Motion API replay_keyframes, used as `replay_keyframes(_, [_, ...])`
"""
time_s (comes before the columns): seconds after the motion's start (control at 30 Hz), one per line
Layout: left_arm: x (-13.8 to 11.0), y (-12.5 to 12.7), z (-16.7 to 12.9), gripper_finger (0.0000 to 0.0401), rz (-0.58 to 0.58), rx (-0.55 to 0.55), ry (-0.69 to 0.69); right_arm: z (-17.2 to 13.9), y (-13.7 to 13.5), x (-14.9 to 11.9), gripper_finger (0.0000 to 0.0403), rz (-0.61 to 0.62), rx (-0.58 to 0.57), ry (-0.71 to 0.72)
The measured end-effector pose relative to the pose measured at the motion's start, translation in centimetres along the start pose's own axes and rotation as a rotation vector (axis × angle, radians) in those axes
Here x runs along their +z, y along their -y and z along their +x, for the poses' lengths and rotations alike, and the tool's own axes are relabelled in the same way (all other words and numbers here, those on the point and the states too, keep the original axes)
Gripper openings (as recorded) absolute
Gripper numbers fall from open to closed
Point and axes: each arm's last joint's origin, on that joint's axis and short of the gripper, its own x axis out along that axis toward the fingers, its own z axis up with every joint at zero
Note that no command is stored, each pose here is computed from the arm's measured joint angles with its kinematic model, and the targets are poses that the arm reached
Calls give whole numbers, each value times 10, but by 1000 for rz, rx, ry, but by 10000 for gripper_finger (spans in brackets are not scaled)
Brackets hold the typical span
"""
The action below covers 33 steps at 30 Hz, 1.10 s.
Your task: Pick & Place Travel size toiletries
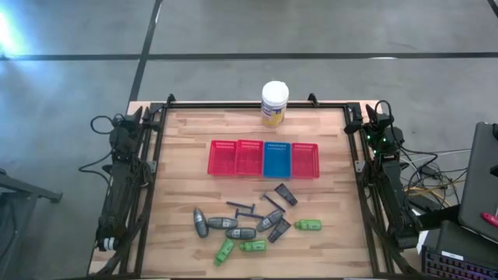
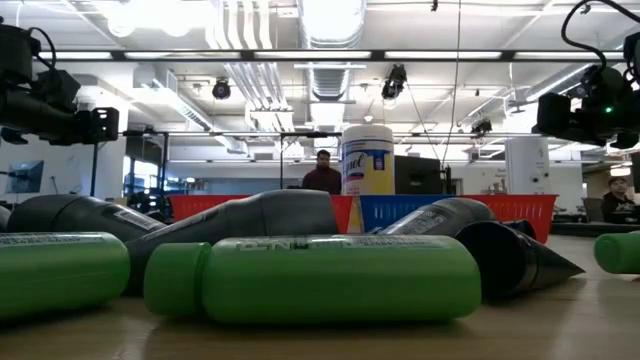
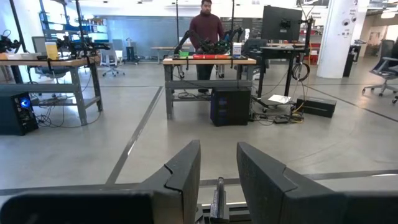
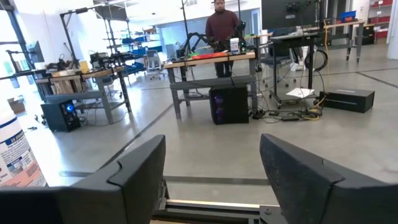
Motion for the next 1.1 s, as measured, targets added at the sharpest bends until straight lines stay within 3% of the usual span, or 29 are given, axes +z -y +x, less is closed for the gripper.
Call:
replay_keyframes(0.6, [0, 0, 0, 110, 0, 0, 0, 0, 0, 0, 221, 0, 0, 0])
replay_keyframes(1.1, [0, 0, 0, 110, 0, 0, 0, 0, 0, 0, 266, 0, 0, 0])
